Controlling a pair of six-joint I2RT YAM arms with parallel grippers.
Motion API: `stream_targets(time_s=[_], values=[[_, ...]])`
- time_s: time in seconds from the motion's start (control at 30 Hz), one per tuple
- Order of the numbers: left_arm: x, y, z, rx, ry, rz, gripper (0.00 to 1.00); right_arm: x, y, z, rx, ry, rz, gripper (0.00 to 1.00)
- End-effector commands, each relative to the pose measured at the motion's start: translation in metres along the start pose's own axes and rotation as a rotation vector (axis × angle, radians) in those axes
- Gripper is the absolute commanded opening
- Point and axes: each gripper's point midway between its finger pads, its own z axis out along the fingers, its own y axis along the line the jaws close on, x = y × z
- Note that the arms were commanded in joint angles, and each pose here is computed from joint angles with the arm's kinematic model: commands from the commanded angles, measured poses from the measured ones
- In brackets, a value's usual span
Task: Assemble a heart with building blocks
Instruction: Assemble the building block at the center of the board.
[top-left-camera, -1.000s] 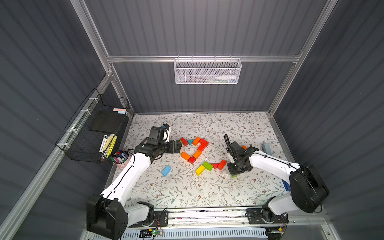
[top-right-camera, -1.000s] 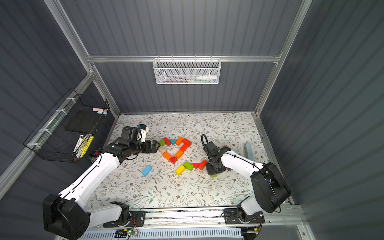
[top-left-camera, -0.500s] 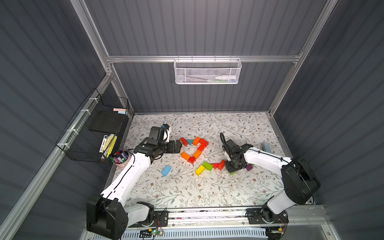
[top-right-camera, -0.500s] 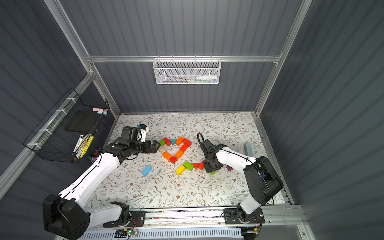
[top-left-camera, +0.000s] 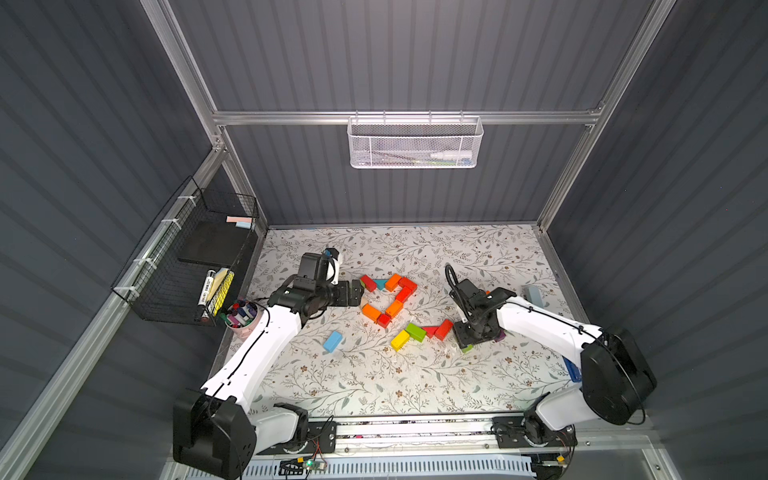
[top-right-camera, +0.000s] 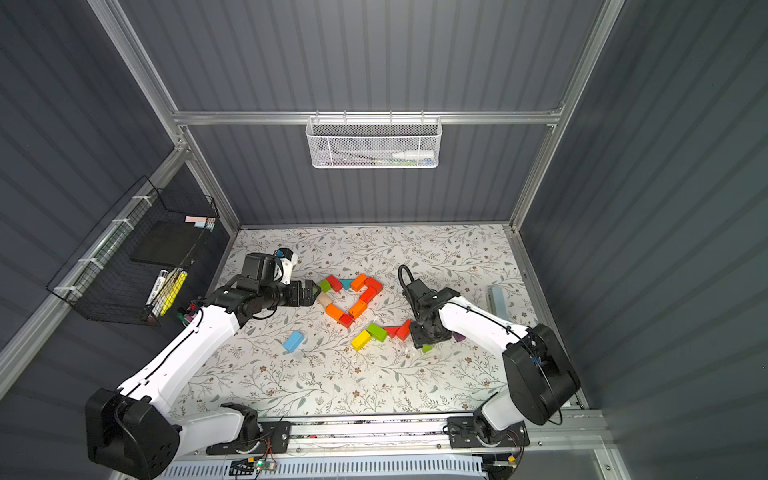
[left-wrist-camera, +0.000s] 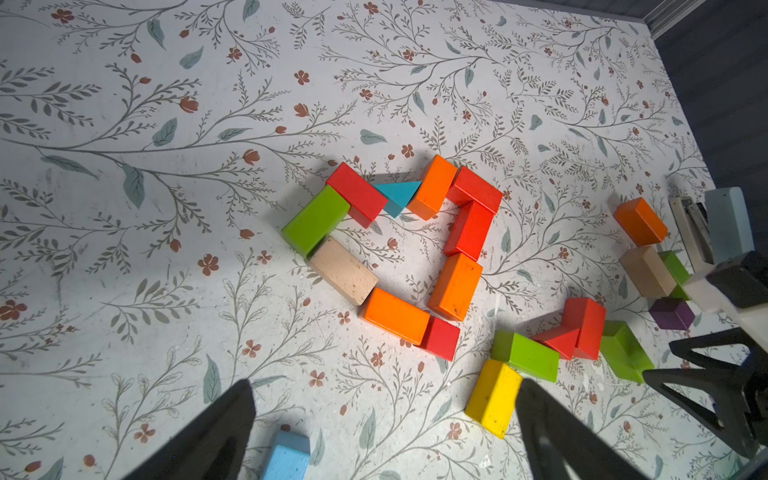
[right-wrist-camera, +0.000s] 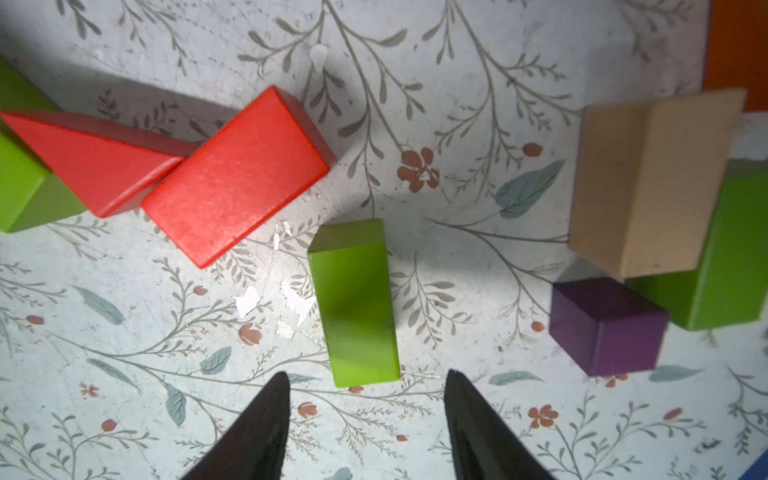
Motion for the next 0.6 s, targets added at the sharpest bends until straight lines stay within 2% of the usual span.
stream_targets(time_s=[0.0,0.13,0.33,0.43,0.57], values=[[0.001,-0.002,-0.003,0.018,-0.008,0.012,0.99,0.025,-0.003,0.008,0.011,0.093,0.053,0.61],[0.002,-0.002,-0.003,0.019,-0.008,0.013,0.99,0.031,0.0,0.015,0.001,0.131,0.07,0.61],[0.001,-0.003,-0.005,0.019,-0.014,0.011,0.99,0.037,-0.014,0.021,0.081,0.165,0.104,0.57],[0.001,-0.002,-0.004,0.019,-0.012,0.012,0.99,0.035,-0.013,0.023,0.076,0.161,0.118,0.52],[0.001,-0.002,-0.005,0.018,-0.014,0.011,0.99,0.032,-0.015,0.024,0.074,0.152,0.137,0.4]])
